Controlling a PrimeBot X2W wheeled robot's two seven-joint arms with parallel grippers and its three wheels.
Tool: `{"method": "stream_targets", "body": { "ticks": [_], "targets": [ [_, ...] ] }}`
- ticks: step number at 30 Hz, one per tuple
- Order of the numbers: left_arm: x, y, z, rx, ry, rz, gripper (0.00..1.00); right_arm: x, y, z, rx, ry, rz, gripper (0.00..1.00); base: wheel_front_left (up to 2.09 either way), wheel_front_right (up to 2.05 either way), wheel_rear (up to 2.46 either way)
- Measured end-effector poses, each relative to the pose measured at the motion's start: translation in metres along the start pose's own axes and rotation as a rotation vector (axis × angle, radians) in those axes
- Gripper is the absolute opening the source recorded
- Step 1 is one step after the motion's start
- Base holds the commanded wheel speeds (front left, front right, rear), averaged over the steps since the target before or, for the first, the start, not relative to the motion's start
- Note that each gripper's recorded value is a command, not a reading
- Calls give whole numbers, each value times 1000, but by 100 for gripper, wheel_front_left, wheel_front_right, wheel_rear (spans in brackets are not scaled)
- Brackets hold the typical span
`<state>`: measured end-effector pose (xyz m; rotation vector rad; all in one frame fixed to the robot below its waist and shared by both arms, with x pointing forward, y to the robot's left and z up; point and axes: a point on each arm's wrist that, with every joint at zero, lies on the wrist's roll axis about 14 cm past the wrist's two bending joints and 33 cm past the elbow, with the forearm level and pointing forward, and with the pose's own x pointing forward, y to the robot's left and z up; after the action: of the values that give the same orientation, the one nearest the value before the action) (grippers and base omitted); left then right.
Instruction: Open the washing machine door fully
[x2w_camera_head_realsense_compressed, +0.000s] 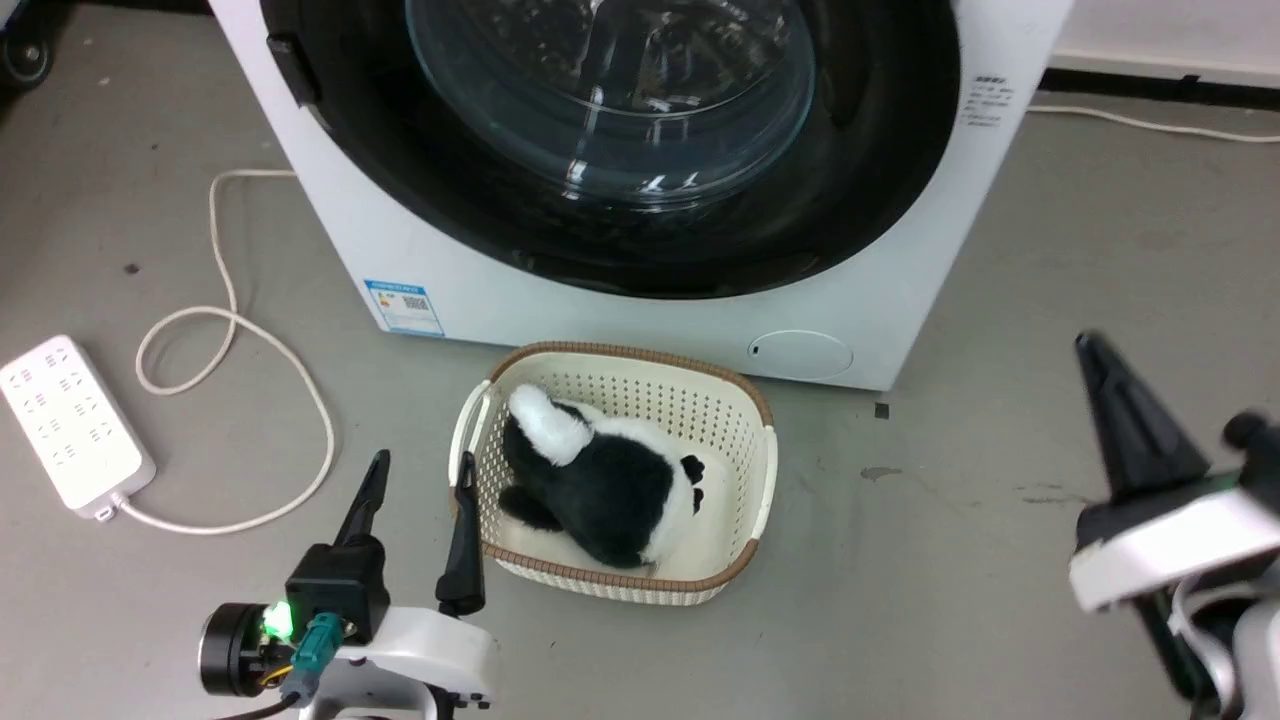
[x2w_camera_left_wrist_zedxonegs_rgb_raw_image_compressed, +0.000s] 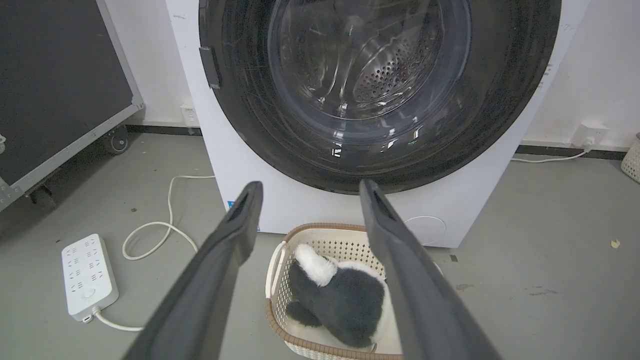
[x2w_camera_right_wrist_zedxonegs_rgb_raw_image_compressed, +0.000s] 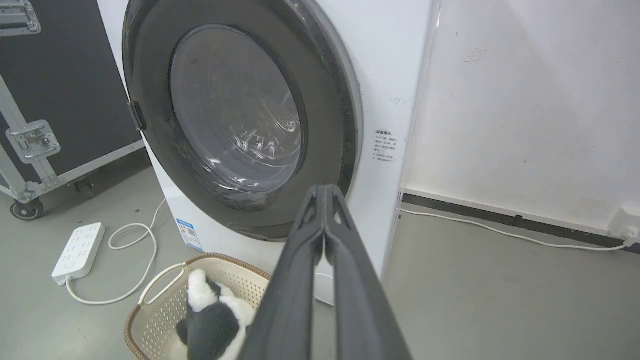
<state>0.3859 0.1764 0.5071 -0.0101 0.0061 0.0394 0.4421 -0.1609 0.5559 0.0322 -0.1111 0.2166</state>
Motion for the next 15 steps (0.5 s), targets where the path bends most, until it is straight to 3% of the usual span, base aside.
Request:
{"method": "stream_targets", "body": {
  "ticks": [15],
  "targets": [
    [7, 5, -12, -9, 17, 35, 100, 75, -16, 13, 284, -23, -5, 0, 0, 0, 0]
  ]
}}
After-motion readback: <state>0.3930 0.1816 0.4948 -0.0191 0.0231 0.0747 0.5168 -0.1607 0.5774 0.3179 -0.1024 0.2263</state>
